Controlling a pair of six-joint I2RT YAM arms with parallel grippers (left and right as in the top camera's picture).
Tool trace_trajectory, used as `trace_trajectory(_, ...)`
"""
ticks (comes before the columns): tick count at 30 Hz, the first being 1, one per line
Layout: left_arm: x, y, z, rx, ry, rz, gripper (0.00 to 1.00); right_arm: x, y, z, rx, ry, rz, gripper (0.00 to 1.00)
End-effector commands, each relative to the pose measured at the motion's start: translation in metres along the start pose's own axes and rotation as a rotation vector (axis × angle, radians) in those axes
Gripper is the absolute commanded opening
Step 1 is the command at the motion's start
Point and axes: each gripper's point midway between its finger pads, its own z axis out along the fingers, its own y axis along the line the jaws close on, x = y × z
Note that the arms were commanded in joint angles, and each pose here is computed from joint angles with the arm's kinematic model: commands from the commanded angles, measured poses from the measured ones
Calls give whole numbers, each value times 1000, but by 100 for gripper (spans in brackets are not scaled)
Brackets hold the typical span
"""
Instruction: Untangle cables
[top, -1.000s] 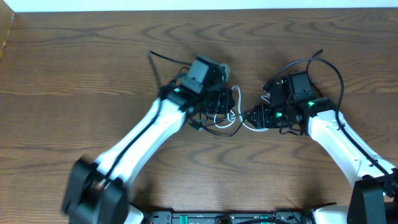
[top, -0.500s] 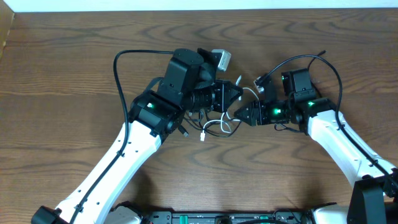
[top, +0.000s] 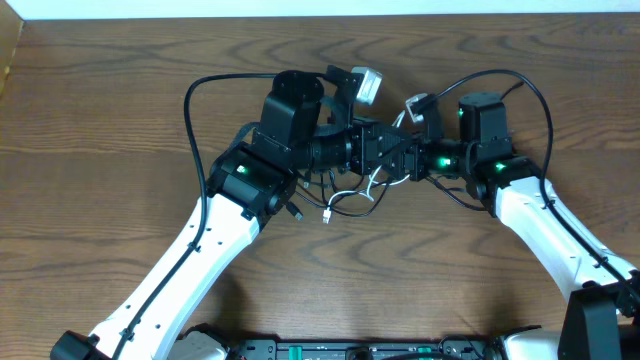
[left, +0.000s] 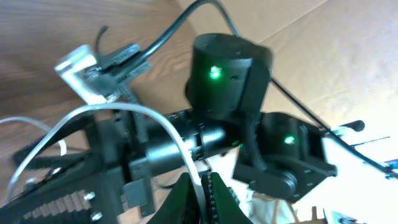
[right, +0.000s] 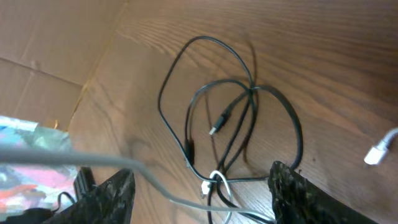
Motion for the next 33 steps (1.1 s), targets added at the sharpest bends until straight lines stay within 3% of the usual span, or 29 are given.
trace_trajectory(1, -4, -16, -1, 69, -1, -8, 8, -7, 23, -1, -115, -4, -2, 61)
trace_trajectory(3, -8, -19, -1, 80, -14, -11, 8, -10, 33, -2, -168, -9, -29, 51)
trace_trajectory(7, -19, -23, -4, 100, -54, 8, 8, -13, 38, -3, -197, -15, -20, 11)
trace_trajectory(9, -24, -18, -8, 90, -69, 5, 8, -12, 32, -2, -161, -17, -5, 1)
trace_trajectory(11, -26, -7, -12, 60, -70, -8, 8, -10, 14, 0, -63, -21, 32, 1)
trace_trajectory(14, -16, 33, -22, -84, -41, -31, 8, 9, -50, -7, 296, 2, 95, 1)
trace_trajectory(20, 14, 100, -44, -400, 31, -105, 15, 14, -98, -47, 622, 32, 56, 1)
trace_trajectory(24, 26, 118, -54, -509, 56, -139, 16, -35, -100, -115, 855, -65, 16, 1)
trace_trajectory(25, 26, 118, -54, -510, 55, -139, 23, -57, -92, -142, 922, -115, -7, 1)
trace_trajectory(28, 26, 122, -56, -535, 49, -138, 27, -99, -69, -196, 1036, -246, -29, 1)
trace_trajectory(33, 29, 133, -64, -609, 50, -148, 29, -155, -16, -272, 1072, -499, -77, 1)
